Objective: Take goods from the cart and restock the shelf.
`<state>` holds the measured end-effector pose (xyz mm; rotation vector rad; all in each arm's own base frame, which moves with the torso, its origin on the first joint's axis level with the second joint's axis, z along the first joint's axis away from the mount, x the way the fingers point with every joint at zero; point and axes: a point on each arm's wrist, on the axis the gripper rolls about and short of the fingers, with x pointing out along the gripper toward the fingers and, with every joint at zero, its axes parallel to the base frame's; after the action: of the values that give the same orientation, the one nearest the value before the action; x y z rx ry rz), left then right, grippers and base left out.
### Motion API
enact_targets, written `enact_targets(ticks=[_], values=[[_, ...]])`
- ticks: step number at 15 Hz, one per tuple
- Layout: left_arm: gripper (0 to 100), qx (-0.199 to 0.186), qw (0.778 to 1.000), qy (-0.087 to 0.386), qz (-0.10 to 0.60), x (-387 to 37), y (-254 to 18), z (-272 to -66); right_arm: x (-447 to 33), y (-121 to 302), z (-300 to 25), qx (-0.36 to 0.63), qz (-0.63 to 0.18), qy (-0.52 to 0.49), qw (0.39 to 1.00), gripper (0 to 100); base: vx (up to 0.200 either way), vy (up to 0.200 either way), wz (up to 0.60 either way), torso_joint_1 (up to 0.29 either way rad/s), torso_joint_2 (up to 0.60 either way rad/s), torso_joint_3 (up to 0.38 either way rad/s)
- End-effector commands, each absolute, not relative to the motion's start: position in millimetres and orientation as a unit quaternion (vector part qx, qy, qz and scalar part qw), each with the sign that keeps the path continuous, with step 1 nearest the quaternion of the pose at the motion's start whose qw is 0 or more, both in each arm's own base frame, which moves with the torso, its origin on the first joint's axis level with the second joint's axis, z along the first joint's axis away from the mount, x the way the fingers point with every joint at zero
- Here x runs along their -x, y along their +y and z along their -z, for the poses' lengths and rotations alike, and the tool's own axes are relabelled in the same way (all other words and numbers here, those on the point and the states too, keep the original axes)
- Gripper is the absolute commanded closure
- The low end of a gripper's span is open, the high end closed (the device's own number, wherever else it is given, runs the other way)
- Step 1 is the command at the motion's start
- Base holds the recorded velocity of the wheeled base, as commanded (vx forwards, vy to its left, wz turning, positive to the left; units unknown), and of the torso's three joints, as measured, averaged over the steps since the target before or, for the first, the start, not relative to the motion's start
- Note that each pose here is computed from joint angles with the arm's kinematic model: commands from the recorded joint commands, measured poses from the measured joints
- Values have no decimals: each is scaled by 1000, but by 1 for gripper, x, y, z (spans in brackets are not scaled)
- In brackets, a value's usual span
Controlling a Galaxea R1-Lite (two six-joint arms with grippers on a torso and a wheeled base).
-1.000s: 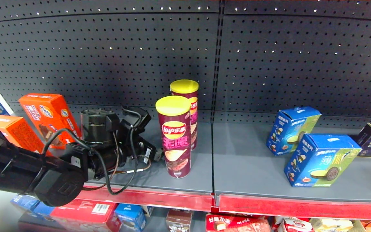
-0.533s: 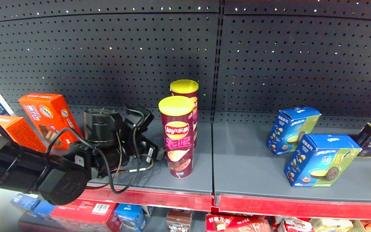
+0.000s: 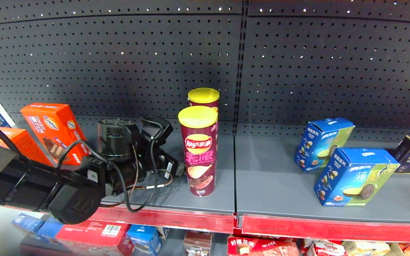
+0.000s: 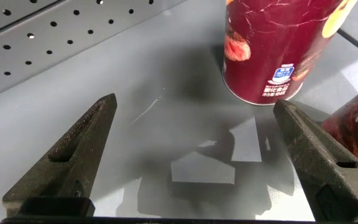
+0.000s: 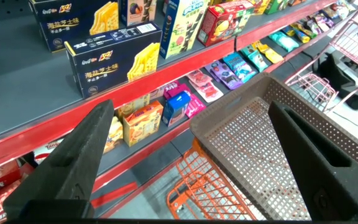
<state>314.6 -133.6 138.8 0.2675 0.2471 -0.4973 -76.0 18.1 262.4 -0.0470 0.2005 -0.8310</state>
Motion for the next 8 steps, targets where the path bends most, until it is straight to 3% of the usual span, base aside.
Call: enact_targets(ticks=[1, 6, 8], values=[[0, -132, 953, 122, 246, -315, -135, -138, 76, 18, -262, 23, 403, 98, 910, 0, 0, 0, 0, 0, 0, 0], [0, -129, 955, 132, 231, -312, -121, -136, 77, 18, -263, 23, 403, 94, 910, 0, 0, 0, 0, 0, 0, 0], [0, -125, 962, 122, 211, -296, -102, -149, 77, 18, -265, 22, 402, 88, 911, 0, 0, 0, 0, 0, 0, 0]])
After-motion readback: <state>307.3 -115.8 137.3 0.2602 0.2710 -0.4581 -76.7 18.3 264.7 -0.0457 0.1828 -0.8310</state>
